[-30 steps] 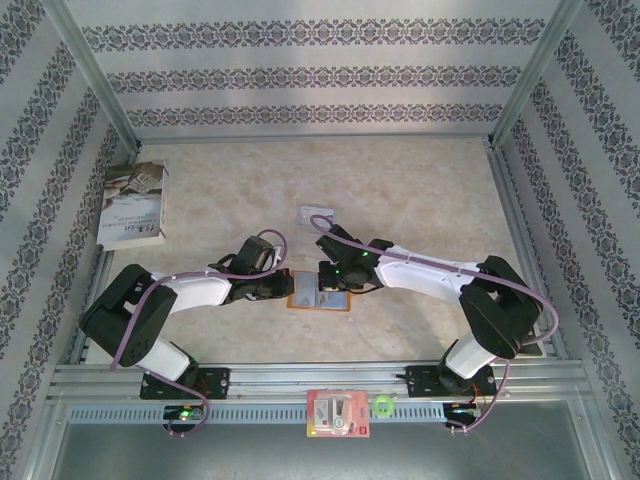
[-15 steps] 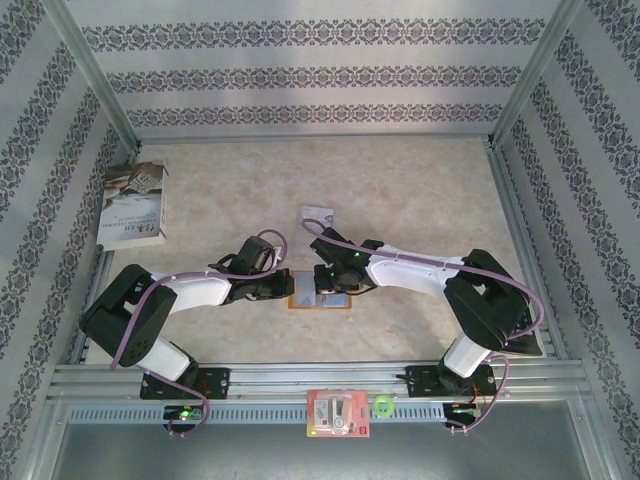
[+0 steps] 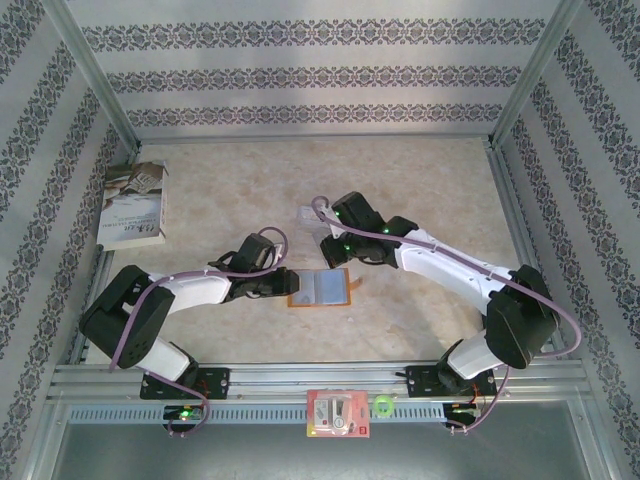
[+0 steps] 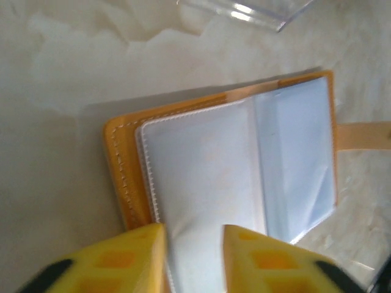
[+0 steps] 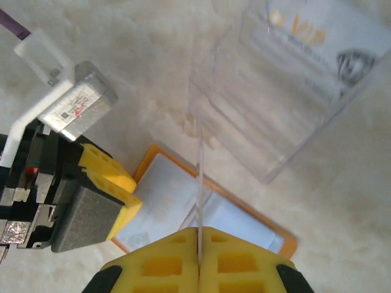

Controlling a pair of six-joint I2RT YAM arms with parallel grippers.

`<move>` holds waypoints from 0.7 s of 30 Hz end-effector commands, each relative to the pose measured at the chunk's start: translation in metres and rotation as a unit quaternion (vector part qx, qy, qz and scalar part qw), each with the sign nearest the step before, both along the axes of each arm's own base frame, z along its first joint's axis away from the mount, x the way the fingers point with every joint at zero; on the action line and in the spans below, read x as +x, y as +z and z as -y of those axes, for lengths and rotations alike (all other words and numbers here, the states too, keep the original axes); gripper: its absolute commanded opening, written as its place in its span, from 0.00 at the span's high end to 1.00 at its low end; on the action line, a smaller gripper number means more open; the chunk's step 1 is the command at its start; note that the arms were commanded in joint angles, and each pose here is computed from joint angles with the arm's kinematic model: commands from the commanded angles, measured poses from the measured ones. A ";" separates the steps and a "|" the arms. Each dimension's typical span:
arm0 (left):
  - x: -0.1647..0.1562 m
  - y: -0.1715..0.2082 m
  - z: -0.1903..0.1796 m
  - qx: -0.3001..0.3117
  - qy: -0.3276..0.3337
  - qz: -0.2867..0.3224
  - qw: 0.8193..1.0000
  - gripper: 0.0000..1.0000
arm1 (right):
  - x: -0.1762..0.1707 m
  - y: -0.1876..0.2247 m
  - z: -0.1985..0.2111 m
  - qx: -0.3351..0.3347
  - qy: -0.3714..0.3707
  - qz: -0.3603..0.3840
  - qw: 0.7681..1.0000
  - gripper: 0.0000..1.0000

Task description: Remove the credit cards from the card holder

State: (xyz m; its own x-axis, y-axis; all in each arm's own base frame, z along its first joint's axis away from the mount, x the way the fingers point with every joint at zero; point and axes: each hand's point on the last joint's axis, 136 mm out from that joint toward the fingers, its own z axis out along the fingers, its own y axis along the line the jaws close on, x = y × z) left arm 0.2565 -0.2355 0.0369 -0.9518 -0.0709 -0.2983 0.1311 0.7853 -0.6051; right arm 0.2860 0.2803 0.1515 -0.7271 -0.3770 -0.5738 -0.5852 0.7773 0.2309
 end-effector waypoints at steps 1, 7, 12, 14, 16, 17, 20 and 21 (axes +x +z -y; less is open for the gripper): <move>0.008 0.030 0.001 -0.008 0.001 0.027 1.000 0.55 | 0.014 0.011 0.002 -0.062 0.098 0.071 0.991 1.00; 0.014 0.067 -0.018 -0.007 0.028 0.063 0.998 0.30 | 0.044 0.016 -0.007 -0.140 0.192 0.119 0.964 1.00; 0.009 0.076 -0.047 0.016 0.059 0.068 0.996 0.00 | 0.084 0.011 -0.011 -0.197 0.226 0.133 0.945 1.00; 0.005 0.076 -0.058 0.026 0.072 0.066 0.995 0.00 | 0.099 0.007 -0.009 -0.209 0.233 0.130 0.941 1.00; 0.001 0.076 -0.067 0.033 0.084 0.068 0.994 0.00 | 0.111 0.004 -0.009 -0.211 0.241 0.124 0.939 1.00; -0.001 0.075 -0.073 0.040 0.092 0.070 0.993 0.00 | 0.116 0.001 -0.009 -0.210 0.246 0.122 0.938 1.00; -0.005 0.074 -0.089 0.053 0.115 0.071 0.989 0.00 | 0.128 -0.007 -0.007 -0.213 0.258 0.114 0.936 1.00; -0.006 0.073 -0.093 0.054 0.122 0.070 0.989 0.00 | 0.130 -0.010 -0.007 -0.212 0.264 0.109 0.935 1.00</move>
